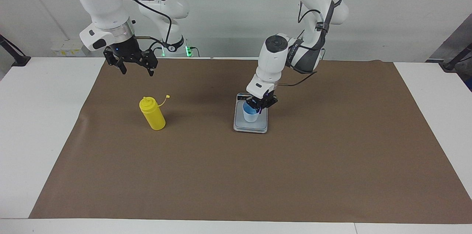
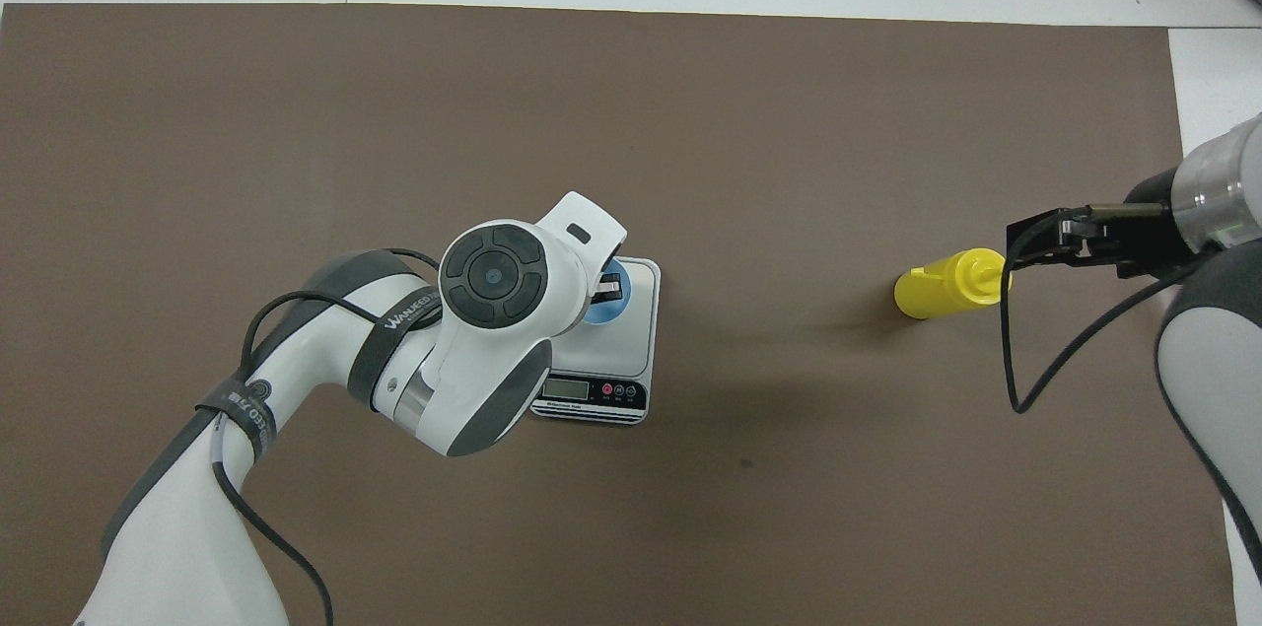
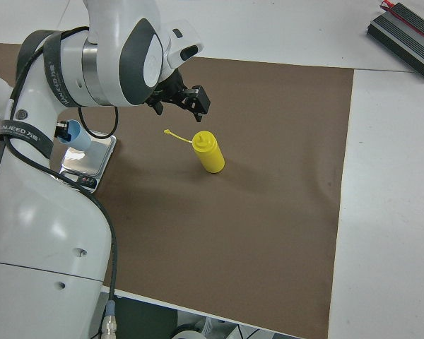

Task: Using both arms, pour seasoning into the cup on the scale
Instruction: 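Carry the blue cup with the left gripper onto the scale, then release the cup on the scale and withdraw the left gripper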

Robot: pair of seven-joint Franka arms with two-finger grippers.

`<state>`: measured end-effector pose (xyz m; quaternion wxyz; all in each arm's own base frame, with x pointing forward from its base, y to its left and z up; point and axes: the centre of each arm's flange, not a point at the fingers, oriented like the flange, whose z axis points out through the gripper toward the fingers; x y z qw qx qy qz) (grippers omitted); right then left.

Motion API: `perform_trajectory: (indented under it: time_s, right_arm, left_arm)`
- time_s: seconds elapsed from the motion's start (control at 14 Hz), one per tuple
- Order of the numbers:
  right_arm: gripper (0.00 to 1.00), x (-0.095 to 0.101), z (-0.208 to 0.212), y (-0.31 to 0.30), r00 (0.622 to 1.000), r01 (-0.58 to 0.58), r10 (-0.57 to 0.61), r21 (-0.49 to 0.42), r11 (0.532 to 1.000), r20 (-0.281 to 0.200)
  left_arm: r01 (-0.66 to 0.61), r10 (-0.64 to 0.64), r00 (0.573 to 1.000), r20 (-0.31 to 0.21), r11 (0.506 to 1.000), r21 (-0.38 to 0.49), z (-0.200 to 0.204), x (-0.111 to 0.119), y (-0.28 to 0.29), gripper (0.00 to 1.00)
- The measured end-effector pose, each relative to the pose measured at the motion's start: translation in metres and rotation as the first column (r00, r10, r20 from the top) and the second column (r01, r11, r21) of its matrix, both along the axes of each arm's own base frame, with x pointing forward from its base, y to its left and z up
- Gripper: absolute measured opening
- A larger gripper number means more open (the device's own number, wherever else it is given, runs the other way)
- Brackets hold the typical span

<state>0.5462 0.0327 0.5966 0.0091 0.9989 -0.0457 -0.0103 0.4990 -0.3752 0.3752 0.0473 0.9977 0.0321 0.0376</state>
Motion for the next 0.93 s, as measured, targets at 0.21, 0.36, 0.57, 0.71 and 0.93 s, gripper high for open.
perform_trajectory:
  time_s: [0.21, 0.36, 0.57, 0.71, 0.93]
  right_arm:
    - [1.0, 0.0, 0.0, 0.0, 1.0, 0.0, 0.0, 0.0, 1.0, 0.0]
    - [1.0, 0.0, 0.0, 0.0, 1.0, 0.0, 0.0, 0.0, 1.0, 0.0]
    - [1.0, 0.0, 0.0, 0.0, 1.0, 0.0, 0.0, 0.0, 1.0, 0.0]
    - [1.0, 0.0, 0.0, 0.0, 1.0, -0.007, 0.007, 0.0, 1.0, 0.0]
    - [1.0, 0.0, 0.0, 0.0, 1.0, -0.014, 0.014, 0.0, 1.0, 0.0]
  left_arm:
    - [-0.001, 0.001, 1.0, 0.011, 1.0, -0.009, 0.001, 0.001, -0.001, 0.04]
    - [-0.001, 0.001, 1.0, 0.012, 1.0, -0.009, 0.0, 0.002, -0.001, 0.2]
    - [0.012, -0.013, 1.0, 0.02, 1.0, 0.011, -0.002, 0.002, 0.0, 0.53]
    - [0.009, -0.009, 1.0, 0.017, 1.0, 0.025, 0.001, 0.005, 0.004, 0.74]
    - [-0.016, 0.014, 0.999, 0.033, 0.998, 0.055, 0.038, 0.025, 0.034, 1.0]
